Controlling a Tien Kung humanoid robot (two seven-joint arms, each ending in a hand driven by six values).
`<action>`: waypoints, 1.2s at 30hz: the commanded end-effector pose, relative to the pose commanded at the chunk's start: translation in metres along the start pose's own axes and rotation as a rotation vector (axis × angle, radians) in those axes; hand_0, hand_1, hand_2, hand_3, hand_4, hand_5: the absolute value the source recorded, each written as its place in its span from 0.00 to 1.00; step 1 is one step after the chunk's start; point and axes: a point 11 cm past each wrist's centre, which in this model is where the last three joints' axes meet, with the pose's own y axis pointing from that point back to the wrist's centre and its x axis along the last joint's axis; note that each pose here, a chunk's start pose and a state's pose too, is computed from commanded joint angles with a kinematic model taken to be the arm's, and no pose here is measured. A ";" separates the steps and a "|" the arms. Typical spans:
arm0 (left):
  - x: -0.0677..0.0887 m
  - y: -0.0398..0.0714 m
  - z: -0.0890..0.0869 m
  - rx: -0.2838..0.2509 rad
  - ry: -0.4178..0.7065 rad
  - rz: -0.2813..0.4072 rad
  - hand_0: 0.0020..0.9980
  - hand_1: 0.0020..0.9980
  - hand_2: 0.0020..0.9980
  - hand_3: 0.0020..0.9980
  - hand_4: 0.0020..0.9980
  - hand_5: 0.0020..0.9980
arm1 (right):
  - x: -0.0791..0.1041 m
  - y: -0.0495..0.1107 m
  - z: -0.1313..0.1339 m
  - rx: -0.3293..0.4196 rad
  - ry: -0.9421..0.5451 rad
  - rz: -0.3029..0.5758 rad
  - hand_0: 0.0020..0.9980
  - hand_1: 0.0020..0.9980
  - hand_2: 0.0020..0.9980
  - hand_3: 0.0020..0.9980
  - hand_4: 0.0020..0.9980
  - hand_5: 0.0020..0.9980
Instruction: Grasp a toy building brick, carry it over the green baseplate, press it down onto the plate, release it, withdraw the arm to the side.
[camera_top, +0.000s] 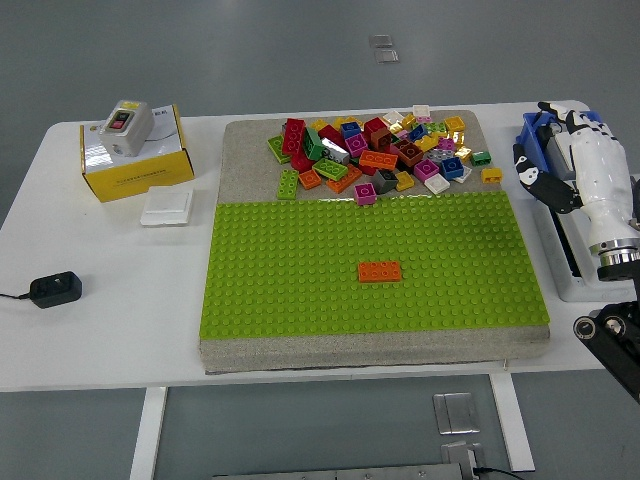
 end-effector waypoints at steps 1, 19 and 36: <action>0.000 0.000 0.000 0.000 0.001 -0.001 0.67 0.65 0.61 0.66 0.39 0.47 | 0.000 0.000 0.000 0.000 -0.002 0.000 0.80 0.79 0.81 0.80 0.65 0.52; -0.006 0.000 -0.005 0.014 0.016 -0.010 0.67 0.65 0.61 0.66 0.40 0.47 | 0.003 -0.009 -0.015 0.053 -0.039 0.010 0.80 0.79 0.80 0.80 0.68 0.54; -0.005 0.000 -0.010 0.025 0.020 -0.011 0.67 0.65 0.61 0.66 0.39 0.47 | 0.012 -0.021 -0.029 0.118 -0.091 0.037 0.89 0.75 0.77 0.76 0.68 0.56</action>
